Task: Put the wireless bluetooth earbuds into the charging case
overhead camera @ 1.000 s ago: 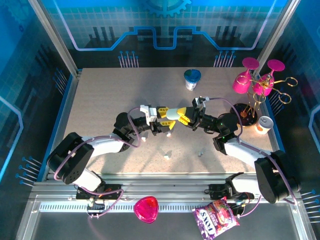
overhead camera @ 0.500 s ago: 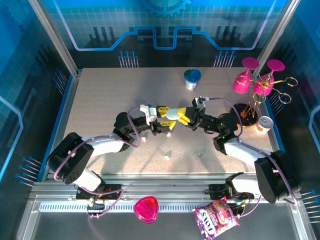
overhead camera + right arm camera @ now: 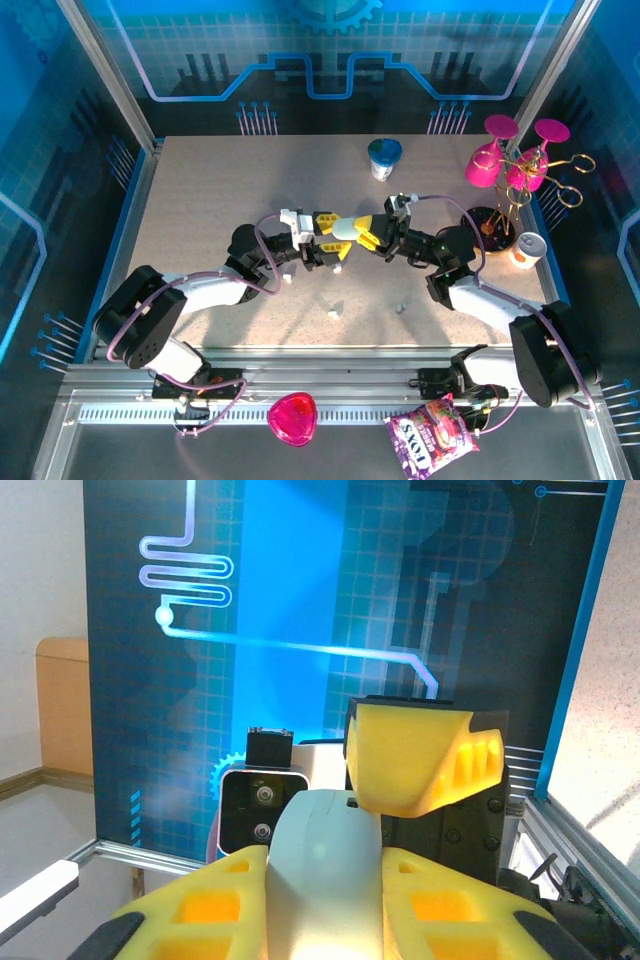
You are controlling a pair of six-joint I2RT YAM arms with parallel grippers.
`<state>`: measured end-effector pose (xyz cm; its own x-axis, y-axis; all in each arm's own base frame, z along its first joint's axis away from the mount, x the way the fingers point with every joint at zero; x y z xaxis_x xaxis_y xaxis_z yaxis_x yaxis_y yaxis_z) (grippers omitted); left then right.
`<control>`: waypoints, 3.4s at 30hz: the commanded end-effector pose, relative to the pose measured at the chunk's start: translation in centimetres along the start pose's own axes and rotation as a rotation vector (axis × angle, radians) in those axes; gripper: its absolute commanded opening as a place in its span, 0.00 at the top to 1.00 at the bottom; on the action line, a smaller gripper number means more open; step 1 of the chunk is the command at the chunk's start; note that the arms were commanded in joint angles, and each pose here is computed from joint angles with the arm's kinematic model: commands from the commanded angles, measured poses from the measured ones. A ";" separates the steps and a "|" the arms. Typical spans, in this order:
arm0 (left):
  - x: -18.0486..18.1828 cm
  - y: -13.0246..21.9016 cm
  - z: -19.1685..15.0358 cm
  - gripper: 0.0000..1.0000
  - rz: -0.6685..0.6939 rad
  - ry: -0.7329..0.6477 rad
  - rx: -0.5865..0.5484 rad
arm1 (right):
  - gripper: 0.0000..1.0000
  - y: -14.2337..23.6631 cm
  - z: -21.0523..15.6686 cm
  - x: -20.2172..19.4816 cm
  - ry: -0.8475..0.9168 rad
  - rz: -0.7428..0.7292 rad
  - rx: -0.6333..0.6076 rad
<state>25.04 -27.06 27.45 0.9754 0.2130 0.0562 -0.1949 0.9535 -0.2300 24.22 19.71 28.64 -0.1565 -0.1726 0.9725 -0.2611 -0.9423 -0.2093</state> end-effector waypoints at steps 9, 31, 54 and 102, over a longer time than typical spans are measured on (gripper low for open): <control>-0.9 -0.4 2.2 0.72 -0.065 -0.038 -0.057 | 0.74 0.2 -0.2 0.2 0.020 -0.004 -0.015; -1.4 1.8 0.5 0.72 0.033 0.228 0.042 | 0.10 3.9 -1.9 3.4 0.826 -0.525 0.008; -3.4 3.1 0.7 0.72 -0.006 0.318 0.080 | 0.02 -0.9 -2.6 4.2 1.304 -0.661 0.290; -4.1 3.3 0.7 0.72 -0.049 0.305 0.096 | 0.03 -0.7 -1.7 4.2 1.287 -0.704 0.287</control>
<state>21.38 -24.90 26.32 0.9501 0.1469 -0.2753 -0.1847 0.9759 -0.1166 21.57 20.30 31.37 -0.8545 0.5100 0.0984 -0.4186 -0.7883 0.4509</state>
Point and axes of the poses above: each hand's point on the last joint's axis, 136 mm out from that joint toward the fingers, its own y axis back along the fingers, its own x axis along the line the jaws close on, z = x × y, the point moved 5 cm from there along y, back along the fingers, and after that the axes turned 1 degree about y, right-handed, at the moved point
